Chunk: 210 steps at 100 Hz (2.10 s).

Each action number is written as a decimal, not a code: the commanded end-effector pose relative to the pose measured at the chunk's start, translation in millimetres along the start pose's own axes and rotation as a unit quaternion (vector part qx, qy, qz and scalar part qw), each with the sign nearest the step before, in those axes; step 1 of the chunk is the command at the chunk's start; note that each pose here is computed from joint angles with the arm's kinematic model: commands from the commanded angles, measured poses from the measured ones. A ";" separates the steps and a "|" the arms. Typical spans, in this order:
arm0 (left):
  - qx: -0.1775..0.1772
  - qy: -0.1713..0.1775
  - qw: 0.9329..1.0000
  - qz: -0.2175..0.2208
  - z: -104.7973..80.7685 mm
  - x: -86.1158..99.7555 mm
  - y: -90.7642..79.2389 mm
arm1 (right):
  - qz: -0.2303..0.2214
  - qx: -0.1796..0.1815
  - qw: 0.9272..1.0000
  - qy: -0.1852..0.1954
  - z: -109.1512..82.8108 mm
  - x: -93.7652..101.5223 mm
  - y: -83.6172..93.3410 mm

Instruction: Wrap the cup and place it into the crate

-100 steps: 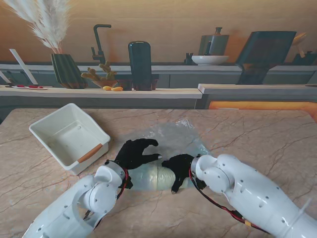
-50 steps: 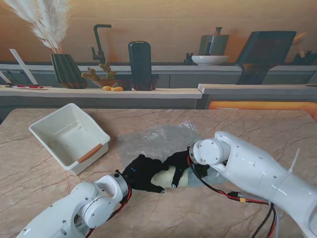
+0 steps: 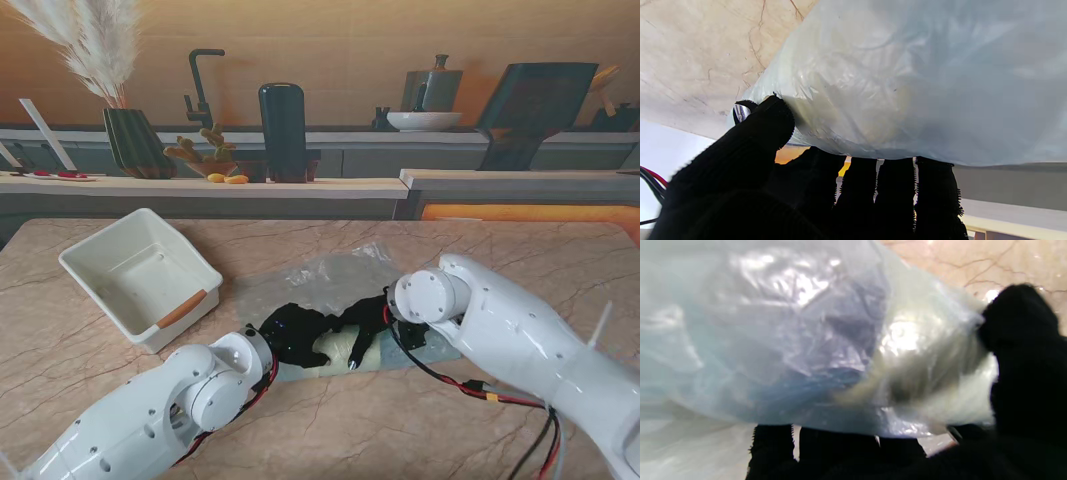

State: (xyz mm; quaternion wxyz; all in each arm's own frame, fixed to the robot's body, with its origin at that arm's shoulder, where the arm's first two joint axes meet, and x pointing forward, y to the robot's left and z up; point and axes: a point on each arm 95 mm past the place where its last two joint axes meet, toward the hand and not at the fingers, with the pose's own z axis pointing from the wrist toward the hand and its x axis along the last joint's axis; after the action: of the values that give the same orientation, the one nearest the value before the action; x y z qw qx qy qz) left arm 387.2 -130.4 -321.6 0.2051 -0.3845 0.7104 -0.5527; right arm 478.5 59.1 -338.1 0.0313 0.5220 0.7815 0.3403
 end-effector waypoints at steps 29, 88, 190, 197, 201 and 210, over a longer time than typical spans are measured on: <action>-0.121 -0.027 0.988 -0.091 10.7 -14.1 37.6 | 0.075 -0.162 0.984 0.021 -18.6 -27.5 -36.4; -0.178 -0.126 0.916 -0.338 24.8 -52.9 32.3 | -0.227 -0.377 0.895 0.075 -63.9 18.7 -78.3; 0.112 -0.068 0.945 -0.299 -23.7 -39.7 5.1 | -0.317 -0.119 0.937 0.082 25.1 10.5 -46.4; 0.124 -0.057 0.954 -0.265 -35.1 -35.7 0.9 | -0.301 -0.097 0.944 0.092 26.2 8.0 -41.3; 0.126 -0.051 0.960 -0.244 -41.3 -33.0 -0.5 | -0.289 -0.090 0.949 0.091 27.2 7.5 -39.6; 0.112 -0.026 0.975 -0.192 -52.1 -25.9 -0.4 | -0.270 -0.073 0.955 0.093 27.6 5.8 -35.0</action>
State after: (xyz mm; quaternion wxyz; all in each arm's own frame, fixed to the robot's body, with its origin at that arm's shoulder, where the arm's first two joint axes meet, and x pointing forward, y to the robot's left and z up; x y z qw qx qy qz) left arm 375.6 -77.7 -305.6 0.1684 -0.5089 0.5328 -0.6548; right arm 474.1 83.0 -344.0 0.1052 0.2454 0.8421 0.4685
